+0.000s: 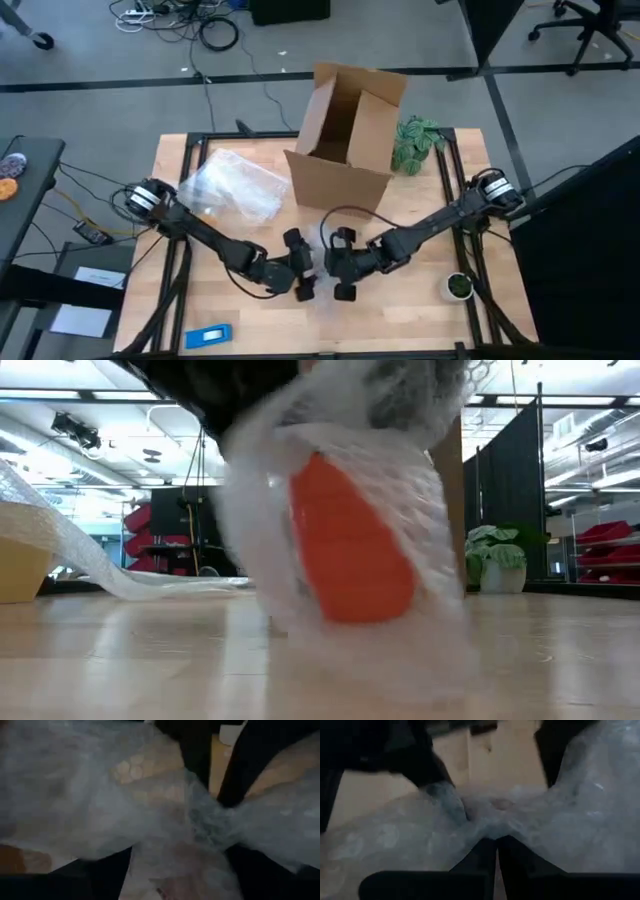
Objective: Wrap mug
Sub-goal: Wrap the orange mug with transparent bubble wrap
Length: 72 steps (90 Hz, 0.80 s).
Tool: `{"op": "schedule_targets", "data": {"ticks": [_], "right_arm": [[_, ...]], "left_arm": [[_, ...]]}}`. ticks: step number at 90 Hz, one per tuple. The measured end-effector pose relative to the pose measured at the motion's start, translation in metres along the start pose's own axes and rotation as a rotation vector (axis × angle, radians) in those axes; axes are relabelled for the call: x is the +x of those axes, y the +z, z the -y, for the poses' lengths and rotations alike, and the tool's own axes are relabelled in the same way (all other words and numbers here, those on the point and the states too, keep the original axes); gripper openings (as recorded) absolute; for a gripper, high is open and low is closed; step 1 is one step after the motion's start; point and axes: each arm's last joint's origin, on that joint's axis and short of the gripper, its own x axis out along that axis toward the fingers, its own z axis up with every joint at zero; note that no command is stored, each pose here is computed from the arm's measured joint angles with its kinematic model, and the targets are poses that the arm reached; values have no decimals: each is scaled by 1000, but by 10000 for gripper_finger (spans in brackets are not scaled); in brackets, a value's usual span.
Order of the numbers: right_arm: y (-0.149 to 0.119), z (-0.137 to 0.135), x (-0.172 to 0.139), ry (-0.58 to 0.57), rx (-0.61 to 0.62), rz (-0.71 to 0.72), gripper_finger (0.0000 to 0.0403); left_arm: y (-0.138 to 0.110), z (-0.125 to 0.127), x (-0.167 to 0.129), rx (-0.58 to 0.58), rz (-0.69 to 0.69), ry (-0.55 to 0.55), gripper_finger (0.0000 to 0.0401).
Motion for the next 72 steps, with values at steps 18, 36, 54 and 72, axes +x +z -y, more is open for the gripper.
{"op": "schedule_targets", "data": {"ticks": [18,36,54,72], "right_arm": [[-4,6,6,23,7,-30,0],[-6,6,6,41,7,-41,0],[-6,6,6,59,-1,-50,0],[-5,9,8,115,37,-71,0]], "left_arm": [[22,-6,-32,30,43,-32,301],[23,-9,-49,8,4,-20,301],[-27,-11,-36,-125,-191,7,300],[-65,-6,6,-213,-225,-72,300]]}}
